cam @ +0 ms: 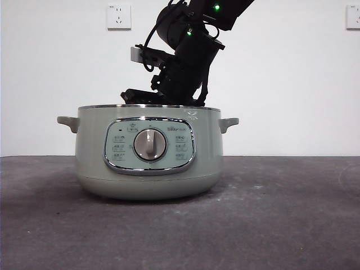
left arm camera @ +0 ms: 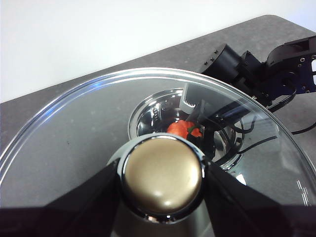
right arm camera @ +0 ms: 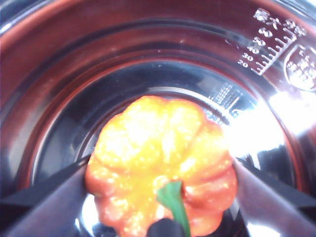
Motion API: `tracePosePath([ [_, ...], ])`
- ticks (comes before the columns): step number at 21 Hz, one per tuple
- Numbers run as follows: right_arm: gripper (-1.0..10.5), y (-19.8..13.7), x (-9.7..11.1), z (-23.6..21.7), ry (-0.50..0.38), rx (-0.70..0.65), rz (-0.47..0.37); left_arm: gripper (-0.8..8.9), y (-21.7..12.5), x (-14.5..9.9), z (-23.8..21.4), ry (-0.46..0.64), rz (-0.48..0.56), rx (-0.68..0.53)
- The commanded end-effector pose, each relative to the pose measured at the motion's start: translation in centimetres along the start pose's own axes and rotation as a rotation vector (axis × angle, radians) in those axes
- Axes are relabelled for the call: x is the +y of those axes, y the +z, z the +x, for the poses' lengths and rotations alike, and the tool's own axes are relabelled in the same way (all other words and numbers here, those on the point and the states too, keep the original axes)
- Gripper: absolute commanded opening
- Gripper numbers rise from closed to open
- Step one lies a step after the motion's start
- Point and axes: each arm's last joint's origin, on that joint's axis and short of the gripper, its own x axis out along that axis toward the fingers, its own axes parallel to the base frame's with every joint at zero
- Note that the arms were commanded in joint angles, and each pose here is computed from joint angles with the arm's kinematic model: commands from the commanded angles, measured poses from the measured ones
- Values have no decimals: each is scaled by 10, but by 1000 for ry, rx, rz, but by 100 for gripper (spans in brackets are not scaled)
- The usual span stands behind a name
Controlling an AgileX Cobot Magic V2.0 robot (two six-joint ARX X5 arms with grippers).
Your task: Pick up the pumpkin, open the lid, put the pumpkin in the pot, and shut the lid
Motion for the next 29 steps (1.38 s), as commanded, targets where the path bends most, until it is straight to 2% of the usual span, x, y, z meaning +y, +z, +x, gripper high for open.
tracePosePath([
  [1,669,7,2,-13,-5,-33,13,-9,5,1,-5,4,-6,-60],
  [4,665,23,1,-64,-72,-118,31,-9,9,0,1,-8,-5,-76],
  [6,661,30,2,-122,-143,-179,57,-9,15,-1,13,-46,-2,-84],
  [9,660,22,10,-222,-266,-257,150,-9,25,-2,51,-97,22,-51],
  [11,658,8,18,-275,-270,-311,178,-9,30,-4,79,-129,25,-28],
  [15,658,-24,33,-352,-265,-414,193,-9,36,-6,136,-186,44,-11],
  [21,658,-53,43,-397,-268,-489,199,-9,32,-10,191,-209,50,15],
  [29,658,-72,49,-423,-273,-543,199,-9,20,-12,247,-219,48,46],
])
